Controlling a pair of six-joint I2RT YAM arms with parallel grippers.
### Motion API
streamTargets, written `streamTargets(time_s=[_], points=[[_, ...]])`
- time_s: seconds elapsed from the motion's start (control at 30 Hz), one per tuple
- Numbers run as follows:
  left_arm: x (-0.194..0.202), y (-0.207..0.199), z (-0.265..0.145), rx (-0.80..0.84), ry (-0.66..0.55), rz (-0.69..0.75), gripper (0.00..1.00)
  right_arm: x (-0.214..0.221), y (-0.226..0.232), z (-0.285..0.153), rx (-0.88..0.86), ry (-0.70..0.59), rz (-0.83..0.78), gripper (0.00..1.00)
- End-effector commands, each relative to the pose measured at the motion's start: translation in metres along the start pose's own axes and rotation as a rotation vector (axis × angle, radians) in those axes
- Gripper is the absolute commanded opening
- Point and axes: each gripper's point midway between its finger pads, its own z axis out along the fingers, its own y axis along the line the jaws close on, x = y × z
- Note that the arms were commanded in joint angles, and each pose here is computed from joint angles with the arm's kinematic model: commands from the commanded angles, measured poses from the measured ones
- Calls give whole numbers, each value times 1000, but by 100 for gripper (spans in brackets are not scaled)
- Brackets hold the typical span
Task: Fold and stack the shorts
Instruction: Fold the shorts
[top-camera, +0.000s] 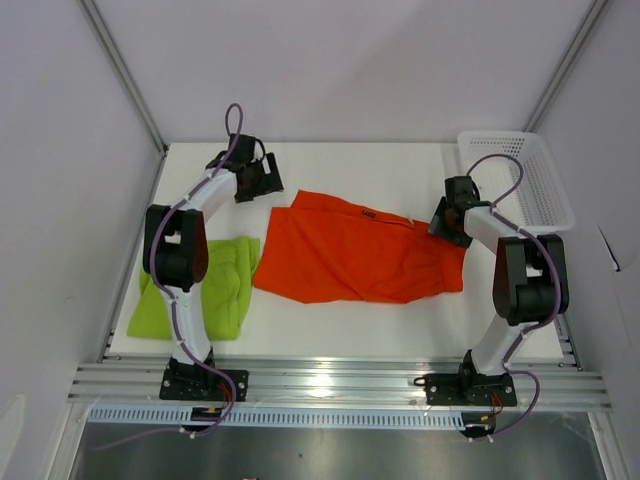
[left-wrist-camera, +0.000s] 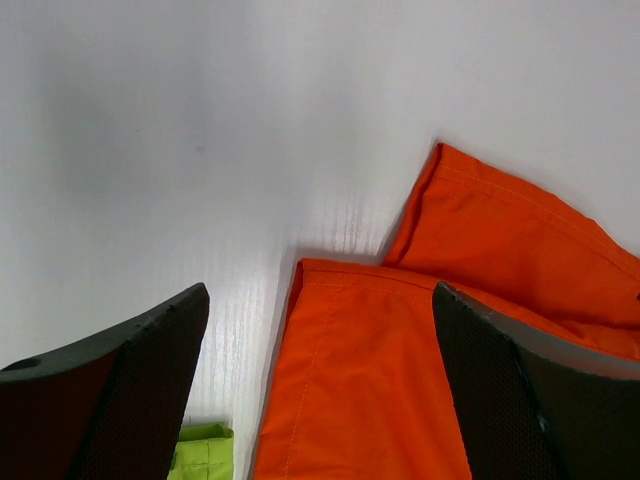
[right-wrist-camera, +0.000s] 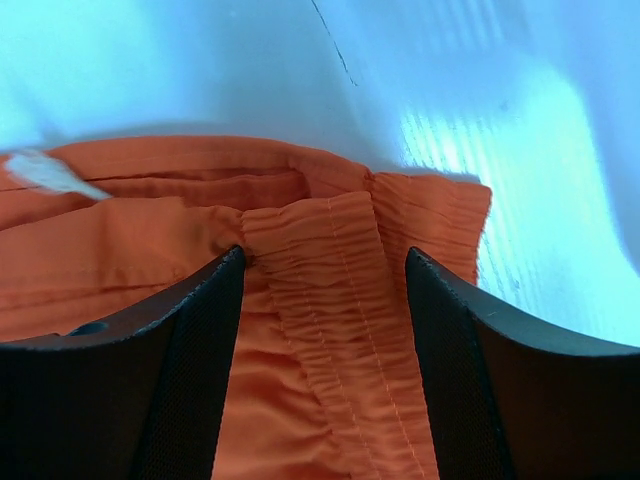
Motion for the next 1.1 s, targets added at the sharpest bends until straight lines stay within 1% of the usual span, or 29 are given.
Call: streamTargets(time_s=[0.0,0.1,0.17,0.2,0.27,0.3,0.4,0.43,0.47,0.5,0.53,0.63,0.67,0.83,0.9,0.93,1.0,1.07], points=[[-21,-7,-5,33,-44,-9,94,-7,5,17,0,-22,21,67],[-23,-4,-6,28,-48,-5,94,-6,11,26,-19,-10,24,65],[-23,-2,-6,25,-47,-3,94,-7,14,26,-31,-18,28,59],[-24,-2,-6,27,-49,-2,94,-8,14,25,-35,-24,30,53],[-23,0,-4,25,-45,0,93,-12,14,20,-48,-47,36,48],[-24,0,-4,25,-45,0,93,-14,14,18,-49,-58,36,42],[-22,-1,-2,30,-39,0,92,-20,14,13,-61,-94,44,41],[-20,0,0,31,-33,1,92,-21,14,13,-63,-98,46,38],[-21,-2,0,38,-33,1,91,-21,14,12,-71,-102,50,26],[-19,-2,2,38,-21,1,90,-24,15,10,-77,-112,54,20],[-19,-3,4,41,-13,4,88,-23,14,10,-80,-121,56,16],[-17,-3,13,38,12,5,87,-23,12,7,-76,-138,65,12],[-17,-3,14,35,19,5,87,-26,12,2,-80,-154,68,6],[-16,-5,25,44,51,-9,86,-24,6,-5,-76,-197,77,3],[-11,-7,30,54,74,-23,82,-24,6,-7,-73,-209,75,1],[-7,-9,32,66,87,-28,78,-24,5,-8,-70,-213,76,1],[-4,-9,36,76,87,-36,75,-24,7,-9,-74,-219,73,0],[2,-8,41,78,101,-39,70,-25,7,-9,-76,-225,72,0]])
